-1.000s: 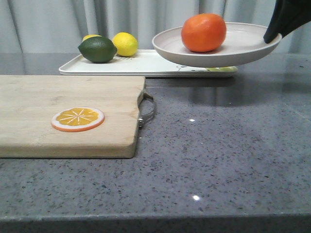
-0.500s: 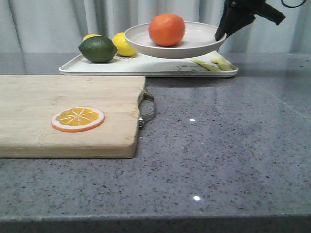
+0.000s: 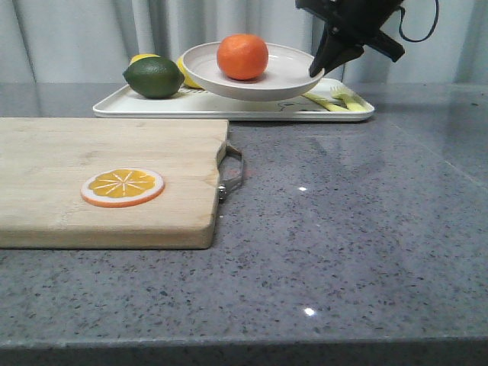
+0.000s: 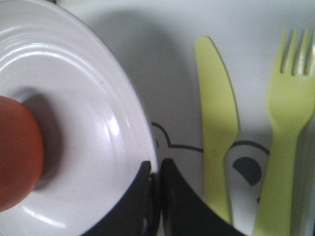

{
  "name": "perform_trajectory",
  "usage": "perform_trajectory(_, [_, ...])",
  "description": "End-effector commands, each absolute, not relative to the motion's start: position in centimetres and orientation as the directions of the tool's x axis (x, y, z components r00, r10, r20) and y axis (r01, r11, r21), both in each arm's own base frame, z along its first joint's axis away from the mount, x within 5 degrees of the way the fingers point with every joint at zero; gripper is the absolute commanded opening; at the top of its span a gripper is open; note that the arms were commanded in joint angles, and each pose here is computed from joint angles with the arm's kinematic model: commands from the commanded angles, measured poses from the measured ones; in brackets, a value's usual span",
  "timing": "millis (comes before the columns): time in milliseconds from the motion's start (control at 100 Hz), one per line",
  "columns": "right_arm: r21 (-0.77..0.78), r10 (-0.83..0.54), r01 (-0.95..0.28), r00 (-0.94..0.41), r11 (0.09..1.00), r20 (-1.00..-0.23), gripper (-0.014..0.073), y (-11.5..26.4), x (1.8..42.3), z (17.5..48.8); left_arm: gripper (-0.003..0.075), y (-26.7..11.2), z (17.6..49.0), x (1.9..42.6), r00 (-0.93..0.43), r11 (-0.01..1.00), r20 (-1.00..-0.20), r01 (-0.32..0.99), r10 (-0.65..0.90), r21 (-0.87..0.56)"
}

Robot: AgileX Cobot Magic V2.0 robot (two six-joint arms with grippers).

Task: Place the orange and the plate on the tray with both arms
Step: 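Lower the plate onto the white tray beside the cutlery, then open the right gripper and raise it away from the plate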

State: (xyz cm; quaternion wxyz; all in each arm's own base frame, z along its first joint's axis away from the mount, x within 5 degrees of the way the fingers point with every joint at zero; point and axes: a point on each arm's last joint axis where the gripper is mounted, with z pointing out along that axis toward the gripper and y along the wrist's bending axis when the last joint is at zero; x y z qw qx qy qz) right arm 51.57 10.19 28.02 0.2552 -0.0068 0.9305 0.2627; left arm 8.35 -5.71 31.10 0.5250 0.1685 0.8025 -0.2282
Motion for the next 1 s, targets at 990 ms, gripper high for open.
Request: perform_trajectory(990, [0.523, 0.194, -0.192, -0.780, 0.831, -0.595, 0.0225, 10.4, 52.2, 30.8, -0.0019, -5.7, 32.8, 8.7, -0.309, 0.837, -0.950, 0.507, -0.046, -0.205])
